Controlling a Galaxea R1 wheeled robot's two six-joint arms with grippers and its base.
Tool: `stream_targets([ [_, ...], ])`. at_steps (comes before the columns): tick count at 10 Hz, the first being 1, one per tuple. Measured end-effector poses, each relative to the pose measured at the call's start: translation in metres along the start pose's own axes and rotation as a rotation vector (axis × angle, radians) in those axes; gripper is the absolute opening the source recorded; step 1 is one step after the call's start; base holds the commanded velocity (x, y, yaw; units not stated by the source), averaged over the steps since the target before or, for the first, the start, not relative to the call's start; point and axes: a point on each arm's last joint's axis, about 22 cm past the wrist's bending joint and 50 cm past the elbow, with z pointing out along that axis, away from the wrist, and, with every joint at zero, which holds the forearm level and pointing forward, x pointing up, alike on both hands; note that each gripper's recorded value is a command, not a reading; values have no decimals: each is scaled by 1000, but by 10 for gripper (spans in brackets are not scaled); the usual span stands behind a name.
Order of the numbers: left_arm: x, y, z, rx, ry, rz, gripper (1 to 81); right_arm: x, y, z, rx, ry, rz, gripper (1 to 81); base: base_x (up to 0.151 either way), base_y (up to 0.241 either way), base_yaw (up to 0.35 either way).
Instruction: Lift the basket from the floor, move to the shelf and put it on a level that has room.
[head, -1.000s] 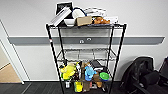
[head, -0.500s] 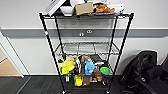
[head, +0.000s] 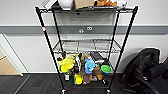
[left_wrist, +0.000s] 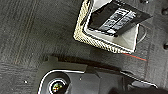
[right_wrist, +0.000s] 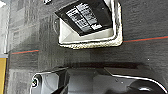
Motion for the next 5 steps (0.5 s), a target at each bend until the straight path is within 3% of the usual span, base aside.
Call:
stream_targets([
  [5,90,9,21,-7,54,52,811,57,39,15,-41,41,-24,811,0,0,0],
])
